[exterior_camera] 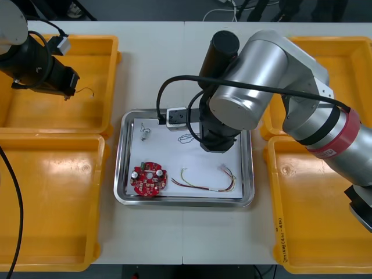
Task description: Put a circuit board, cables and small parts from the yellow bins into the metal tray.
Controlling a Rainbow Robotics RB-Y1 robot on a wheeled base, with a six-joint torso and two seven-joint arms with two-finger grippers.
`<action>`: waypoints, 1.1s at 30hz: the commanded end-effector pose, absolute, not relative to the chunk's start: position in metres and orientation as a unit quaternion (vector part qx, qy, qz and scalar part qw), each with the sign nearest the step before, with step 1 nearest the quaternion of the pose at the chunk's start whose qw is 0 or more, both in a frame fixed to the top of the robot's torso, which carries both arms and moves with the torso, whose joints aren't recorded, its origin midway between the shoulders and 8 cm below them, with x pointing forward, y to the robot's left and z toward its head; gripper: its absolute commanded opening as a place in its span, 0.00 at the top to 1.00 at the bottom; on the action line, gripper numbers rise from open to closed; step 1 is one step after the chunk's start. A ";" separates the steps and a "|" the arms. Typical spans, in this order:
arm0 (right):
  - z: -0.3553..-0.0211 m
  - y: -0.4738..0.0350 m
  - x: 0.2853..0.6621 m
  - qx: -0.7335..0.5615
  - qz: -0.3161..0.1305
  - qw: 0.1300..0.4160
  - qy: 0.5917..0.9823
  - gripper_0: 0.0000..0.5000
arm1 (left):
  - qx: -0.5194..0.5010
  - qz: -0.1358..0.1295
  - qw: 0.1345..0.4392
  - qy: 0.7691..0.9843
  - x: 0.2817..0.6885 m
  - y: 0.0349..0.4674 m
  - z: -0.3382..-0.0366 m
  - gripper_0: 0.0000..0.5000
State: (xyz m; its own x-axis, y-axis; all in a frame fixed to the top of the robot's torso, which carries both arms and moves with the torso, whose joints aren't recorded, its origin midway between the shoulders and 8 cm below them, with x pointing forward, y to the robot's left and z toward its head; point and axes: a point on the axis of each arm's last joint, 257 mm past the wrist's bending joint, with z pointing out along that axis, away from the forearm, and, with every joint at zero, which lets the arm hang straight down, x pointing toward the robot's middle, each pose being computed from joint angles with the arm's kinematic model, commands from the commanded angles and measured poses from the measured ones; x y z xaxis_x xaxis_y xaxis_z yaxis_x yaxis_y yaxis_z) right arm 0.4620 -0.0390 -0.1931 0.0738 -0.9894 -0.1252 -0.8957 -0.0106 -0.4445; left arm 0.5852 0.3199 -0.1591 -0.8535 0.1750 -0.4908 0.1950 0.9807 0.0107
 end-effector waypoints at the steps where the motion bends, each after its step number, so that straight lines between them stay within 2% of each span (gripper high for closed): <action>1: -0.185 -0.020 0.468 -0.722 -0.143 0.225 0.638 1.00 | 0.122 0.008 0.271 0.955 0.581 0.342 -0.130 1.00; 7: -0.194 -0.025 0.474 -0.717 -0.146 0.216 0.646 1.00 | 0.117 0.015 0.271 0.955 0.573 0.344 -0.116 1.00; 15: -0.209 -0.030 0.482 -0.713 -0.147 0.209 0.653 1.00 | 0.122 0.023 0.255 0.959 0.554 0.333 -0.103 1.00; 25: -0.221 -0.025 0.495 -0.709 -0.149 0.225 0.651 1.00 | 0.099 -0.003 0.254 0.962 0.540 0.296 -0.094 1.00; 33: -0.228 -0.027 0.495 -0.707 -0.151 0.223 0.654 1.00 | 0.099 -0.008 0.266 0.959 0.539 0.270 -0.089 1.00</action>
State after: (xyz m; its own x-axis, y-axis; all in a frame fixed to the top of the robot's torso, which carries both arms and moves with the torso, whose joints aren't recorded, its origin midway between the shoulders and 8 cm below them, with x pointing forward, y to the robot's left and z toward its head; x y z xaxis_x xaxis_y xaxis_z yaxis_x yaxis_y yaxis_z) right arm 0.4914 -0.0456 -0.2433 0.0472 -0.9955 -0.0819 -0.8816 -0.0030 -0.4720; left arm 0.5392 0.2807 -0.0983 -0.8309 0.2994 -0.4691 0.2905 0.9523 0.0933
